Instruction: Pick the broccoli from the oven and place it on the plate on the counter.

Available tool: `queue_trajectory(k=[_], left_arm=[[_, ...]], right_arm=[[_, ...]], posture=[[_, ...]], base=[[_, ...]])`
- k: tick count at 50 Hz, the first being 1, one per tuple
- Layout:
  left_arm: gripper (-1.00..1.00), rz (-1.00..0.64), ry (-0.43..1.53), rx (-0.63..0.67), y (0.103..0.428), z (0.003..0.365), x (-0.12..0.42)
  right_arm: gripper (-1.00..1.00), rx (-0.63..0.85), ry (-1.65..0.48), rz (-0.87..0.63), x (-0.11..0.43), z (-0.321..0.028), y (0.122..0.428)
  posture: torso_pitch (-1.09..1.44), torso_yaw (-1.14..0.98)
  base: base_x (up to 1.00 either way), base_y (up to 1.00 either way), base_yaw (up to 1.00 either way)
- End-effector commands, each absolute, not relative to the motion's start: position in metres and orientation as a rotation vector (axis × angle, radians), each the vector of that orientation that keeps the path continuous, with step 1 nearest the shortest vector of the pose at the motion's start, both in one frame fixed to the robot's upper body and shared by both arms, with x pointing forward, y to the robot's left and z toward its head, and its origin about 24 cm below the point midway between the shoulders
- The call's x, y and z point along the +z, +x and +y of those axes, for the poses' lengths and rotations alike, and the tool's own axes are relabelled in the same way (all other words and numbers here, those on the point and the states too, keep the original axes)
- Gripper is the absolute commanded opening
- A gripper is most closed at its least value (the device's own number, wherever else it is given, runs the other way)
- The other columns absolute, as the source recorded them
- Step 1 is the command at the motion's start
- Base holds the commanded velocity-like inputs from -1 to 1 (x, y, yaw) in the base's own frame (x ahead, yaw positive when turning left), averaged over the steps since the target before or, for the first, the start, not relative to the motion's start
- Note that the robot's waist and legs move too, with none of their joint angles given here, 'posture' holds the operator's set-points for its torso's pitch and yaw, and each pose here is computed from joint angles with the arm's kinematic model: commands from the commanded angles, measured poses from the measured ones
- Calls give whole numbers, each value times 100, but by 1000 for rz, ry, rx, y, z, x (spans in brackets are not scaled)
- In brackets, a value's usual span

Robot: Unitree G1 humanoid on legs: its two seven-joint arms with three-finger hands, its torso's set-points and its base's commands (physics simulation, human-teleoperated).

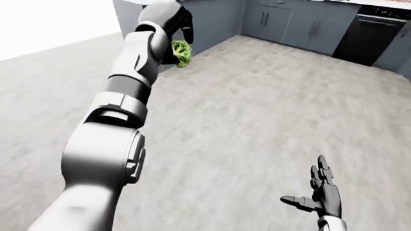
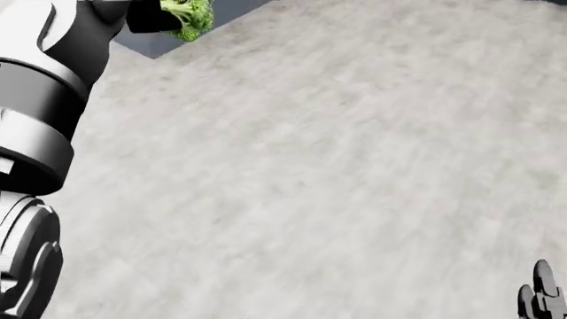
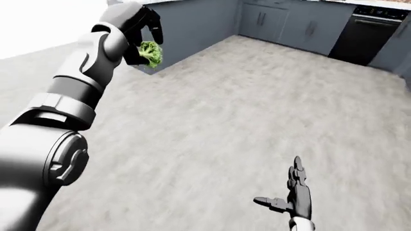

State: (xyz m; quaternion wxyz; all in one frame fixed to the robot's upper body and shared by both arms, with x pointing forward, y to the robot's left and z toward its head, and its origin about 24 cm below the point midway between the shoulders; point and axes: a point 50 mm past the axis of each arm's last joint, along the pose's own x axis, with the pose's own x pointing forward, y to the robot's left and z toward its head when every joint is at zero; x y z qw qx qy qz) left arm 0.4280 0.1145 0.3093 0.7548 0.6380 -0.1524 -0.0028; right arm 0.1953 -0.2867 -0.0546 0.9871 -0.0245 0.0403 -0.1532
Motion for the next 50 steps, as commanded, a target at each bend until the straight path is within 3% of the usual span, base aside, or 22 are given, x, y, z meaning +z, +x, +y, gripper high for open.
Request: queue_trajectory(k=[1, 18, 31, 43, 44, 50], left_arm=[[-91, -440, 1365, 89, 420, 115, 343], [-91, -474, 1332, 70, 417, 107, 348], [-93, -461, 1242, 30, 415, 102, 326], [-92, -477, 1118, 6, 402, 96, 317], [-91, -463, 1057, 6, 400, 100, 311], [-92, -461, 1034, 4, 396, 102, 307]], right_arm=[[100, -306, -68, 3, -41, -289, 203], [100, -297, -52, 21, -39, -290, 208], [100, -260, -74, -45, 0, -276, 228], [100, -165, -100, -147, 83, -237, 260], [100, -174, -120, -180, 128, -227, 271], [100, -173, -120, -198, 152, -222, 282]], posture=[[0, 0], [0, 0], [0, 0], [0, 0], [0, 0], [0, 0]], base=[[0, 0, -100], [0, 0, -100], [0, 0, -100], [0, 0, -100], [0, 0, -100], [0, 0, -100]])
